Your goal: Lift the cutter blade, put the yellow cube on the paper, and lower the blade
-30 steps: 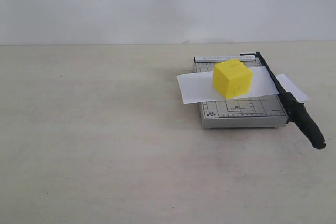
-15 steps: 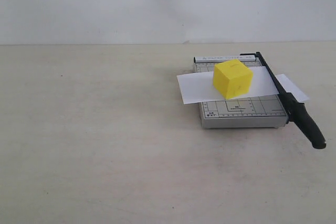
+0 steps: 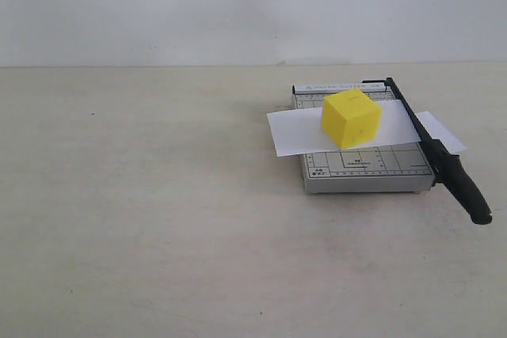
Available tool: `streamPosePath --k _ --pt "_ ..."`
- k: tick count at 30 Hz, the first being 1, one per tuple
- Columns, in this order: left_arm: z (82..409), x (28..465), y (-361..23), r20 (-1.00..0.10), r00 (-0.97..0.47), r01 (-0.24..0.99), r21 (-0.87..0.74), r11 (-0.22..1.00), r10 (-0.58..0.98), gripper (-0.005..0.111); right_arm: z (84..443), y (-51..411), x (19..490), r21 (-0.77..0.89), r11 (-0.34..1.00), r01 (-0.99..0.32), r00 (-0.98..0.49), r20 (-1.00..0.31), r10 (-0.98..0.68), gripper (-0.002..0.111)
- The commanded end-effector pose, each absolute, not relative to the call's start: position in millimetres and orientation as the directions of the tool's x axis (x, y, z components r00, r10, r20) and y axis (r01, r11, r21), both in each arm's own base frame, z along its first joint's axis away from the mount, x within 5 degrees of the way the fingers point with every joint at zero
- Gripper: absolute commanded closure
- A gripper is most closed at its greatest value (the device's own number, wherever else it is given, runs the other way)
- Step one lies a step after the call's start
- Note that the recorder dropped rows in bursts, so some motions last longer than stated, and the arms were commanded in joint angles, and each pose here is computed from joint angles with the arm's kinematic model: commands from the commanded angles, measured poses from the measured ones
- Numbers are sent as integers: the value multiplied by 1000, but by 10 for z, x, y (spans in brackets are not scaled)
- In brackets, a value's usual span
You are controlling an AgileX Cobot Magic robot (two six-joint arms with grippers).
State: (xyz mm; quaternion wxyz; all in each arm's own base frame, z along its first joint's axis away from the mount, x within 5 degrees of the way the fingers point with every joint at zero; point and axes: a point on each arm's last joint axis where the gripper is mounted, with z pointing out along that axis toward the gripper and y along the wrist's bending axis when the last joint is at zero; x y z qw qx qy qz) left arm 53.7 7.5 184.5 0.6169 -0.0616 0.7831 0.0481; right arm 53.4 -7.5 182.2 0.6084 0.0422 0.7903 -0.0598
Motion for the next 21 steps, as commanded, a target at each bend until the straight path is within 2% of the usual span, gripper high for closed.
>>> streamPosePath --k 1,4,9,21 --pt "1822 530 74 -958 -226 -190 -136 972 -178 102 1831 -78 532 -51 988 144 -248 -969 -14 109" --pt "1822 530 74 -950 -216 -201 -183 962 -226 102 1831 -78 532 -51 988 144 -248 -969 -14 109" --pt "1837 533 81 -968 -219 -183 -82 980 -122 102 1831 -78 532 -51 988 144 -248 -969 -14 109" --pt "1848 535 82 -971 -208 -182 -80 980 -118 102 1831 -78 532 -51 988 144 -248 -969 -14 109"
